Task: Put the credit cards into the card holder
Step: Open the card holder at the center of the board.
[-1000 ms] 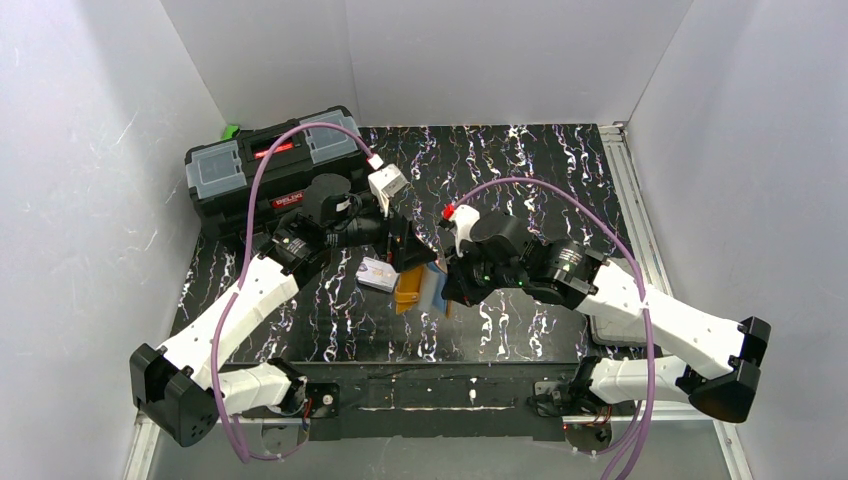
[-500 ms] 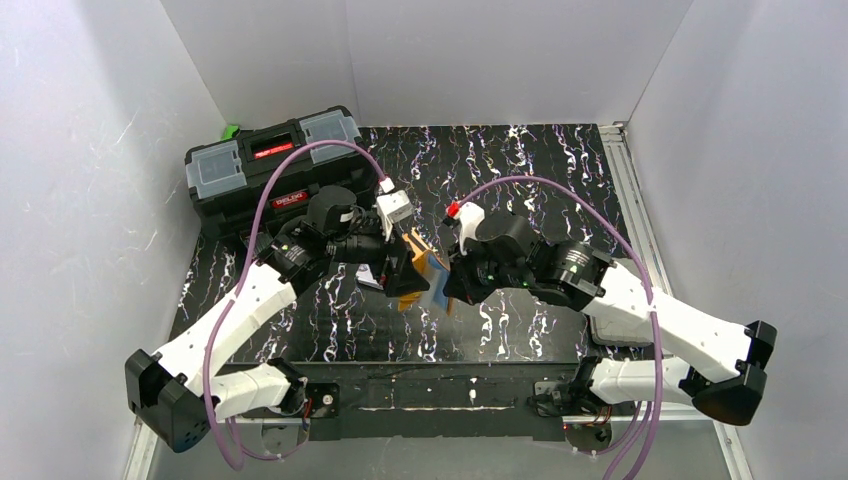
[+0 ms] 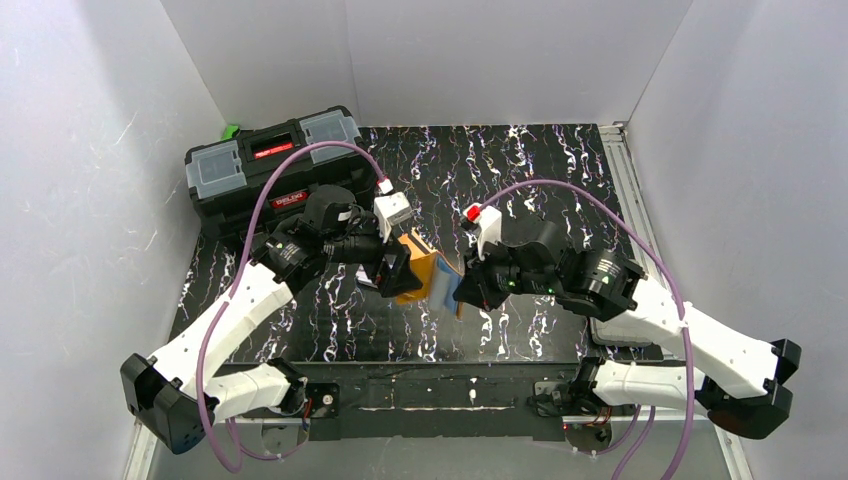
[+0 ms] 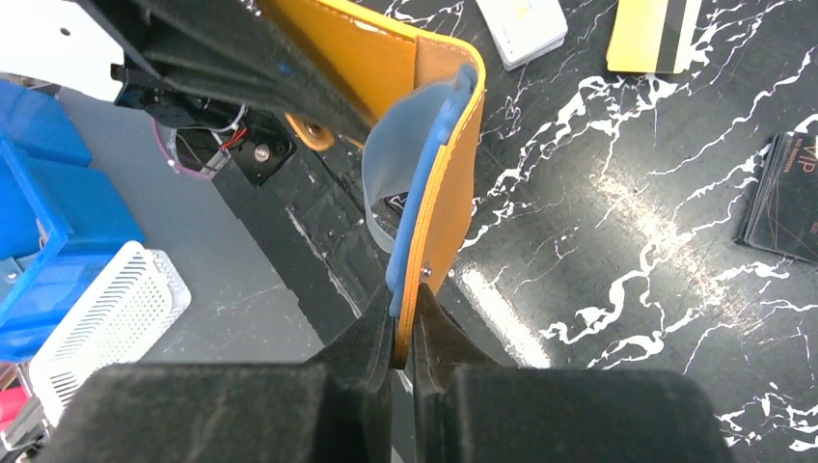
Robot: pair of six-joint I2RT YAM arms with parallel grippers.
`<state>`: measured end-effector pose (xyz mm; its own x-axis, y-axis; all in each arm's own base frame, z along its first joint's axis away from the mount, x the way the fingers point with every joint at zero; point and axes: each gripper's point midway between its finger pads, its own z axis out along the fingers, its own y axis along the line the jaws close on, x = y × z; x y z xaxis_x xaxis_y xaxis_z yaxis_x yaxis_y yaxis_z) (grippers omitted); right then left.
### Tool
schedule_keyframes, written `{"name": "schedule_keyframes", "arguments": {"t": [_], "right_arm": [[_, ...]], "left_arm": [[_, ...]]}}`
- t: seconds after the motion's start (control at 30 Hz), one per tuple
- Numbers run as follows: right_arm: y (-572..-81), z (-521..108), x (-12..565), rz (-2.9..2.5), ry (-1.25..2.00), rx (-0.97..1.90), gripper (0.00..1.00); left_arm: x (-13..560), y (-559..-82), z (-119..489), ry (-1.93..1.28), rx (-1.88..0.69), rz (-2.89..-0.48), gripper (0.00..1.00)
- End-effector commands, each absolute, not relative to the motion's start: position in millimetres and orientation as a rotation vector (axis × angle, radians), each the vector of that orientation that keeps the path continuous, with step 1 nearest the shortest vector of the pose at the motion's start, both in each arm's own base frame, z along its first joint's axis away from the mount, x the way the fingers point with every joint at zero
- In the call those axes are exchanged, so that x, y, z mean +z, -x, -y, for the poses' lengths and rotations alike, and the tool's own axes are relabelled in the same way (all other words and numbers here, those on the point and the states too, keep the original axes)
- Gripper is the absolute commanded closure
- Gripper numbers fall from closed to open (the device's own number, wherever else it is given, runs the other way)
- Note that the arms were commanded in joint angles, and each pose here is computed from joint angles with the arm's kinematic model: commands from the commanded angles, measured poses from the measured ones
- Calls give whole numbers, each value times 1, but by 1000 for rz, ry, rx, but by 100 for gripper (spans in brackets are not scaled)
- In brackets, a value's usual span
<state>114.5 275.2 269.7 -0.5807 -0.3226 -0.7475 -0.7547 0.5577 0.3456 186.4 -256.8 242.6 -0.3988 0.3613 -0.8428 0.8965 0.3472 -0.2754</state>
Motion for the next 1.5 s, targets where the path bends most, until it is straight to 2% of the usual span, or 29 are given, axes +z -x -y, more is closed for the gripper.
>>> {"name": "schedule_keyframes", "arguments": {"t": [0.0, 0.13, 0.4, 0.53, 0.73, 1.03, 1.2, 1.47], "right_arm": [[-102, -273, 275, -2131, 893, 958, 99], [-104, -271, 270, -2154, 876, 934, 99], [-116, -278, 262, -2227, 835, 860, 99], [-121, -283, 263, -2284, 822, 820, 99], [-131, -286, 274, -2352, 804, 742, 99], [-130, -308, 287, -2401, 829, 842, 99], [-129, -309, 288, -2416, 818, 843, 99], [-126, -309, 293, -2397, 807, 891, 99]], "left_arm": [[259, -196, 246, -1076, -897, -1890, 2], [269, -200, 247, -1060, -886, -1842, 2], [313, -184, 267, -1102, -997, -1591, 2], [323, -169, 278, -1220, -954, -1418, 2], [308, -128, 277, -1484, -828, -1125, 2], [276, -90, 270, -1754, -715, -816, 2], [261, -83, 274, -1852, -677, -736, 2], [237, -88, 274, -1919, -675, -837, 2]]}}
